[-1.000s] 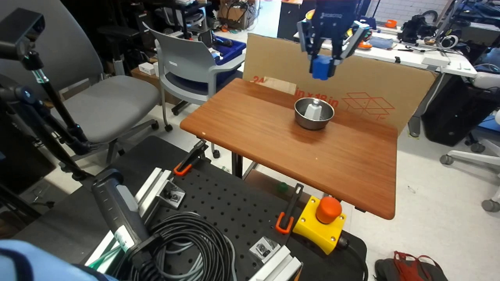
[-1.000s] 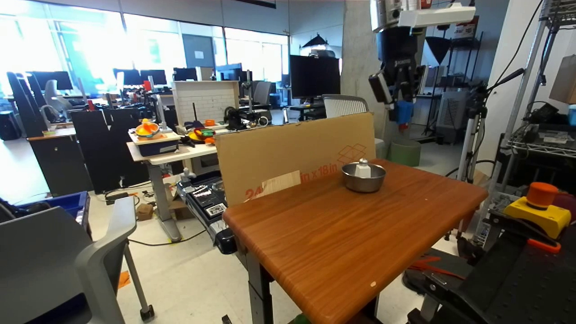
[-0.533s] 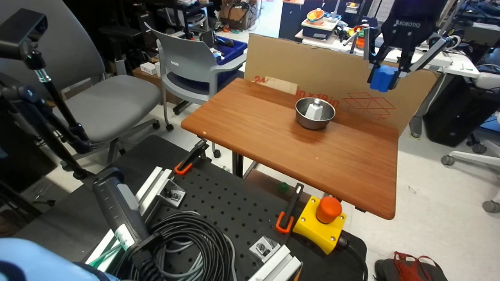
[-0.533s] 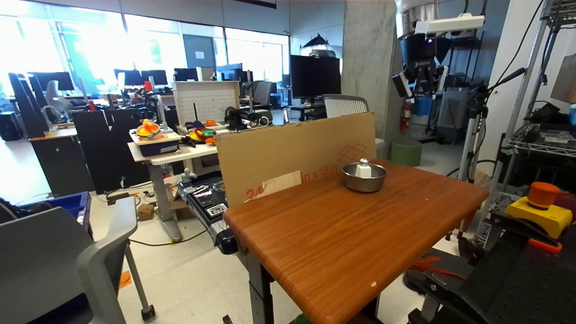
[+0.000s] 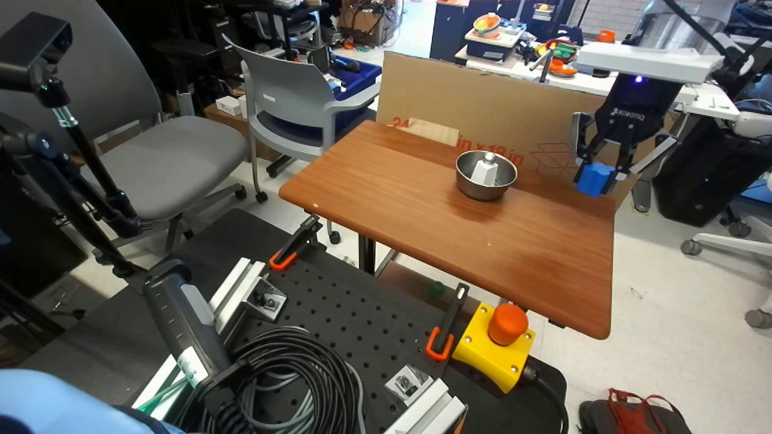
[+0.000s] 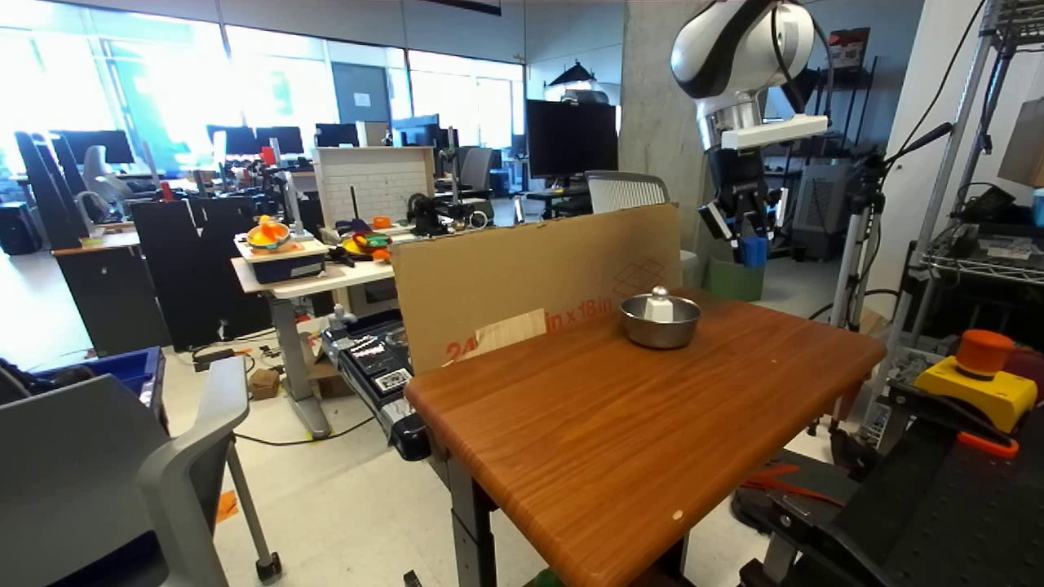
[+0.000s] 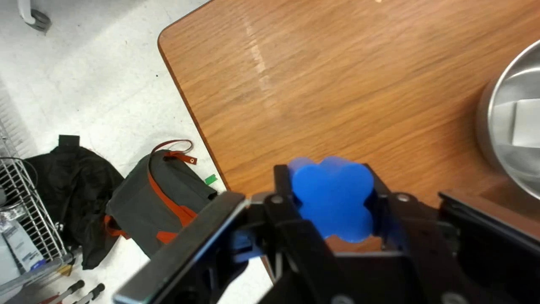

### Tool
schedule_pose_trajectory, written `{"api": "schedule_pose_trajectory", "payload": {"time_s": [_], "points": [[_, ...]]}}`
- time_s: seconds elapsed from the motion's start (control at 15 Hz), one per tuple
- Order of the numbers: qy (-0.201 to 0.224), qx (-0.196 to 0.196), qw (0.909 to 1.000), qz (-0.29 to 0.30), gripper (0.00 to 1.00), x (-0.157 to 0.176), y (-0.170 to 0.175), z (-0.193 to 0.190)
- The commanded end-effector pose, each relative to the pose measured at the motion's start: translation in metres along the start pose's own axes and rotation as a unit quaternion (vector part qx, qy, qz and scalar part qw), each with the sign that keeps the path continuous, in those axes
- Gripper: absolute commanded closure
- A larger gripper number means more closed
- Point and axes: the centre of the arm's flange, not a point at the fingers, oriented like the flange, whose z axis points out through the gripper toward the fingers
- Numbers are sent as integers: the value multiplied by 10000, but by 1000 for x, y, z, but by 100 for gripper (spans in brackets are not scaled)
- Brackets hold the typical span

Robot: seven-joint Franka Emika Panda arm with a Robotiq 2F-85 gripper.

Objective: Move the blue block to the right

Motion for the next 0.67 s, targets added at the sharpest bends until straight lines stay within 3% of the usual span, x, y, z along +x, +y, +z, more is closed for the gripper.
{"api": "schedule_pose_trajectory", "payload": {"time_s": [0.0,0.6], "points": [[-341,-9,9992,184,84,55,3,13],[-494,-282,9983,114,84,74,-24,47]]}}
